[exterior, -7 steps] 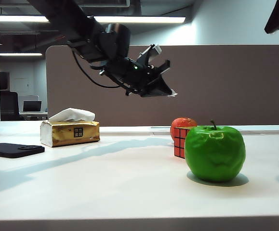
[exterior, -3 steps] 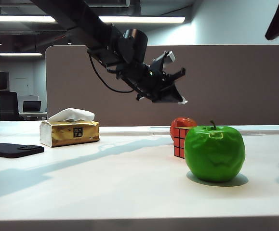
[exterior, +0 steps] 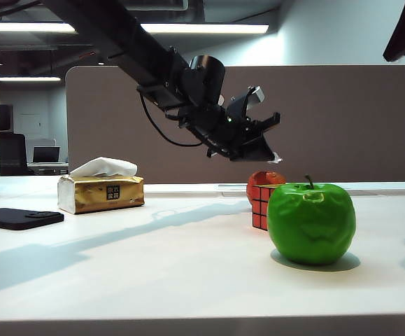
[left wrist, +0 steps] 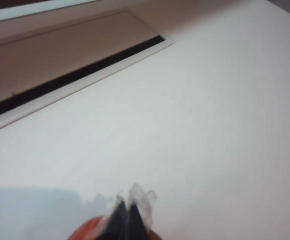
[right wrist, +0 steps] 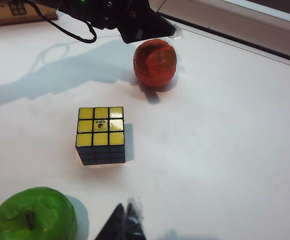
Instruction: Move all the fruits on the tabletop near the face of the Rubik's cube that has the color most similar to each fruit.
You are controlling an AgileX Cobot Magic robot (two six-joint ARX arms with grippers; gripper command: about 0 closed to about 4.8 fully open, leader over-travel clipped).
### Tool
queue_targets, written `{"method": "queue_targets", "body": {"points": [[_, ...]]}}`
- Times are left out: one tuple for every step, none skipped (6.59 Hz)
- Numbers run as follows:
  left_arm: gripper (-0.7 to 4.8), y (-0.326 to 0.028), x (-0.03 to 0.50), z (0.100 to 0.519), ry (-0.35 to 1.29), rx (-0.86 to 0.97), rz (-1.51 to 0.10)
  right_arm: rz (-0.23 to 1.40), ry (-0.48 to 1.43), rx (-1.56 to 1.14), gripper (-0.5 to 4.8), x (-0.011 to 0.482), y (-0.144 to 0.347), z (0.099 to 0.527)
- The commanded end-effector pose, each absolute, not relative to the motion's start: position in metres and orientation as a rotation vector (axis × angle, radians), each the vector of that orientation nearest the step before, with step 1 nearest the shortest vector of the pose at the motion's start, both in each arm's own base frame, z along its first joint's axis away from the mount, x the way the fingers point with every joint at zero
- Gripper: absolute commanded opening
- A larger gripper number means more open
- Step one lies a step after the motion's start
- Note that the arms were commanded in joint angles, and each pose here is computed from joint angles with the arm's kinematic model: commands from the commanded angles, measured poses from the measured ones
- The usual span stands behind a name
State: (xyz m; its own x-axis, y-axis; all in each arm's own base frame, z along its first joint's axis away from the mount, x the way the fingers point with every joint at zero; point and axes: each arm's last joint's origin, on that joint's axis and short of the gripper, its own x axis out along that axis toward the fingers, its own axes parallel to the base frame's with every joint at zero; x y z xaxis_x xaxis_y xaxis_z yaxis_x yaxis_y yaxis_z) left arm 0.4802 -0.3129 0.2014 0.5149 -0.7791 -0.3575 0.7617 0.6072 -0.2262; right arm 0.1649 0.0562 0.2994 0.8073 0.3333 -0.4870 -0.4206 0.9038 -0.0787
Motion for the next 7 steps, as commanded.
{"method": "queue_targets", "body": {"points": [[-0.05,-0.319,0.476,0.186,0.527,-0.024,-0.912,0.407,0.472,-0.182,-0.01,0.165,0.056,0.302],[-0.05,-0.318,0.474,0.185,0.563,-0.019,-0.907,0.407,0.472,-0.182,-0.01,0.165,0.056,0.302],[-0.05,-0.297,0.458,0.21,0.722,0.164,-0.822,0.407,0.463,-0.181,-0.01,0.165,0.057,0.302],[-0.05,-0.296,0.457,0.211,0.733,0.165,-0.82,0.407,0.463,-0.181,-0.01,0.165,0.057,0.302],[-0.05,-0.287,0.451,0.212,0.839,0.193,-0.806,0.406,0.463,-0.181,-0.01,0.165,0.057,0.302],[-0.05,-0.286,0.45,0.213,0.837,0.193,-0.803,0.406,0.463,-0.181,-0.01,0.165,0.057,0.302],[-0.05,-0.285,0.45,0.218,0.829,0.194,-0.8,0.406,0.463,-0.181,-0.01,0.165,0.057,0.302]]}}
